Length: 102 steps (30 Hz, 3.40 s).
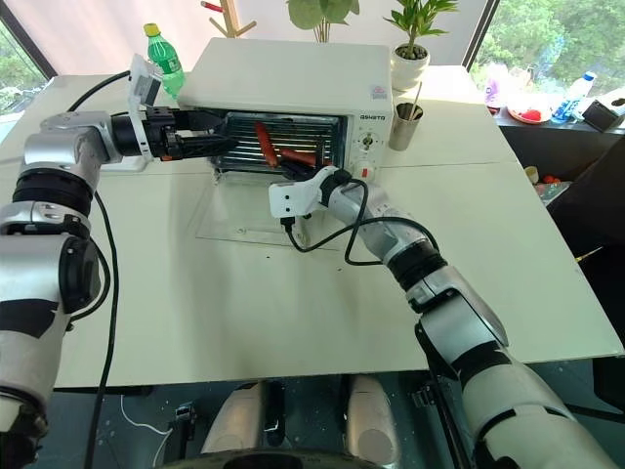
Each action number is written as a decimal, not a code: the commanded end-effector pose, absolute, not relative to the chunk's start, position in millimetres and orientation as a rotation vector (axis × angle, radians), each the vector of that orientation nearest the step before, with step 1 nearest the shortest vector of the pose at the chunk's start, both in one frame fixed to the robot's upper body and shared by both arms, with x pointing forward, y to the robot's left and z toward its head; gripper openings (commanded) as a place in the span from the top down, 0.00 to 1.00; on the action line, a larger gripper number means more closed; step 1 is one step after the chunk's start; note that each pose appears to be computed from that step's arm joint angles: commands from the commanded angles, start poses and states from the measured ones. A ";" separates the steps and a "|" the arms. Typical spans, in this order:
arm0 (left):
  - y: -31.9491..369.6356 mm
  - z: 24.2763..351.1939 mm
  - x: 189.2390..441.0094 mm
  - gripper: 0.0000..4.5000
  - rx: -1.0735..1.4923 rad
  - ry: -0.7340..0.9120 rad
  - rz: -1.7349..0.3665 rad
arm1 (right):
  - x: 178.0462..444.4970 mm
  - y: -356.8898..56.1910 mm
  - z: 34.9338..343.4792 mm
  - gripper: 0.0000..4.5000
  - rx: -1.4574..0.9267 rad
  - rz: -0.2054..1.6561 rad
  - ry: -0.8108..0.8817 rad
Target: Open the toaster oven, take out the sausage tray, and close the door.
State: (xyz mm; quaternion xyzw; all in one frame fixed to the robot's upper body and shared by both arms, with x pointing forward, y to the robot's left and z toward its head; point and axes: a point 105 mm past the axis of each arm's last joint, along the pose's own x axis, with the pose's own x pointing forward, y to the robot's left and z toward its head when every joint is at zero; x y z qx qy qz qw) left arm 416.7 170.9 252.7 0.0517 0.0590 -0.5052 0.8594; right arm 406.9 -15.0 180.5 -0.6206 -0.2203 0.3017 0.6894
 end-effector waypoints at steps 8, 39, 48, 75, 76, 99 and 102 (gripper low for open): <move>172.6 267.9 419.5 0.00 0.143 0.080 -1.036 | 365.1 -34.4 193.4 0.99 -1.409 0.655 -0.575; 217.4 201.9 269.8 0.00 -0.609 0.403 -0.945 | 284.9 -56.3 192.0 0.99 -1.355 0.932 -0.837; 176.0 169.6 261.8 0.00 -0.815 0.422 -0.947 | 269.9 -60.1 178.1 0.99 -1.374 1.019 -0.853; 138.6 145.3 256.7 0.99 -1.038 0.590 -0.875 | 261.4 -66.1 175.3 1.00 -1.375 1.028 -0.834; 138.3 144.3 256.5 0.99 -1.044 0.588 -0.868 | 261.6 -66.6 174.9 1.00 -1.377 1.029 -0.829; 152.3 145.0 248.2 1.00 -1.138 0.469 -0.808 | 254.1 -91.8 185.7 0.45 -1.280 1.048 -0.721; 163.0 142.4 234.5 1.00 -1.155 0.418 -0.747 | 249.5 -107.8 190.9 0.45 -1.154 1.066 -0.634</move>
